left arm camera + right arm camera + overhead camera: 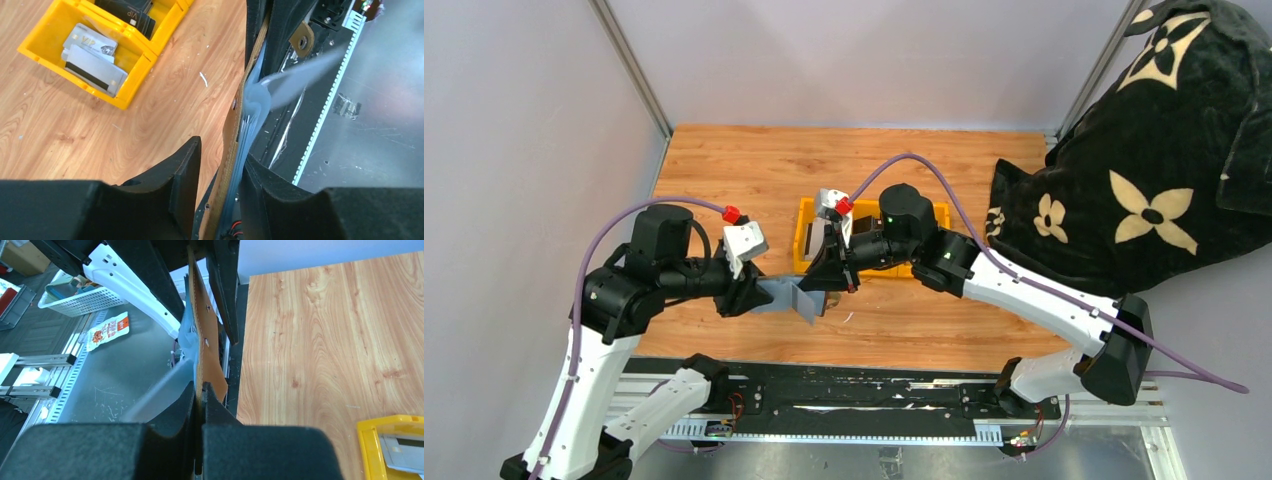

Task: Take the credit cards out of the card holder
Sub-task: Remove the credit card from the card holder.

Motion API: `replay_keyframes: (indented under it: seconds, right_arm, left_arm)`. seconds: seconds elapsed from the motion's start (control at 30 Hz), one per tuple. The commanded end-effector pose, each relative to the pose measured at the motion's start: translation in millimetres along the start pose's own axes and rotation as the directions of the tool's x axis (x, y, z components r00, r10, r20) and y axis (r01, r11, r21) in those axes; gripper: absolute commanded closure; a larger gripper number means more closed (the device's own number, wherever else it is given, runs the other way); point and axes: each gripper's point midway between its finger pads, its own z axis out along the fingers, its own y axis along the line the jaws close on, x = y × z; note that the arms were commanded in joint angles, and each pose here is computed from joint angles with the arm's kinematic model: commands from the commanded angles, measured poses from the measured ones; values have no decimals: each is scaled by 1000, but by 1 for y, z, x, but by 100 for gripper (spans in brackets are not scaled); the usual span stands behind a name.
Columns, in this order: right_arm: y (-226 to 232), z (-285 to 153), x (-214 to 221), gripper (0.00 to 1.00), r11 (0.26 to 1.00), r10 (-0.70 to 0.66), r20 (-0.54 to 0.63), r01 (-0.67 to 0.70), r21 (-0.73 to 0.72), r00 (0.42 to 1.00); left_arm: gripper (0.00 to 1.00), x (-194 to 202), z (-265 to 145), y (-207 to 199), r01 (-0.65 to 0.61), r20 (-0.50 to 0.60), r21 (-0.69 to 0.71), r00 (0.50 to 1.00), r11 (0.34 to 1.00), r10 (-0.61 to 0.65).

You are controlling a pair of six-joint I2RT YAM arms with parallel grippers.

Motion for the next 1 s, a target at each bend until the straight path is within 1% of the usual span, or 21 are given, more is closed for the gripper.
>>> replay_keyframes:
  seconds: [0.0, 0.03, 0.07, 0.1, 0.17, 0.2, 0.23, 0.3, 0.43, 0.47, 0.5, 0.6, 0.67, 0.73, 0.83, 0.87, 0.97]
  right_arm:
    - [29, 0, -20, 100, 992, -43, 74, 51, -112, 996]
    - [30, 1, -23, 100, 991, -42, 86, 53, -123, 995]
    - [30, 1, -22, 100, 991, -37, 85, 48, -126, 996]
    - [30, 1, -22, 99, 992, -36, 85, 46, -121, 996]
    - [27, -2, -20, 95, 994, -35, 83, 44, -104, 996]
    - [25, -5, -20, 93, 995, -35, 85, 42, -90, 996]
    - [23, -8, -20, 91, 996, -36, 87, 43, -78, 996]
    - [18, -13, -19, 86, 998, -29, 87, 34, -49, 996]
    - [-8, -34, -22, 67, 998, 9, 112, -16, 59, 994]
    - [-14, -40, -24, 58, 996, 15, 129, -27, 89, 992]
    - [-18, -47, -26, 54, 994, 20, 146, -36, 107, 989]
    - [-21, -65, -38, 38, 989, 31, 227, -63, 132, 973]
    - [-14, -76, -53, 29, 992, 5, 299, -44, 122, 954]
    - [-7, -81, -57, 24, 993, 9, 336, -47, 105, 942]
    - [6, -88, -67, 23, 997, 2, 411, -35, 73, 912]
    - [8, -89, -67, 23, 997, 20, 426, -52, 63, 905]
    - [21, -95, -73, 22, 999, 33, 497, -39, 3, 867]
  left_arm:
    - [59, -7, 3, -10, -10, 43, 59, 999, 998, 8]
    - [60, -8, 3, -13, -7, 49, 77, 999, 997, 4]
    - [64, -9, 3, -16, -8, 56, 90, 998, 996, 3]
    - [70, -11, 1, -17, -10, 63, 94, 998, 996, 4]
    - [85, -15, -2, -19, -18, 77, 89, 997, 996, 11]
    - [90, -16, -3, -19, -20, 80, 85, 997, 996, 13]
    - [95, -17, -4, -19, -24, 83, 81, 996, 996, 17]
    - [100, -18, -5, -19, -25, 87, 81, 996, 996, 18]
    - [100, -22, -7, -20, -8, 94, 82, 996, 997, 0]
    - [100, -24, -8, -21, -4, 99, 79, 995, 997, -4]
    - [100, -26, -9, -21, 4, 100, 79, 995, 997, -12]
    - [100, -35, -12, -26, 29, 117, 98, 992, 995, -41]
    - [100, -42, -15, -32, 61, 127, 130, 989, 990, -78]
    - [100, -49, -17, -36, 102, 132, 158, 984, 982, -123]
    - [100, -58, -19, -40, 137, 137, 188, 977, 973, -164]
    - [100, -61, -19, -42, 146, 138, 198, 975, 969, -175]
    - [100, -69, -20, -46, 165, 149, 236, 968, 958, -204]
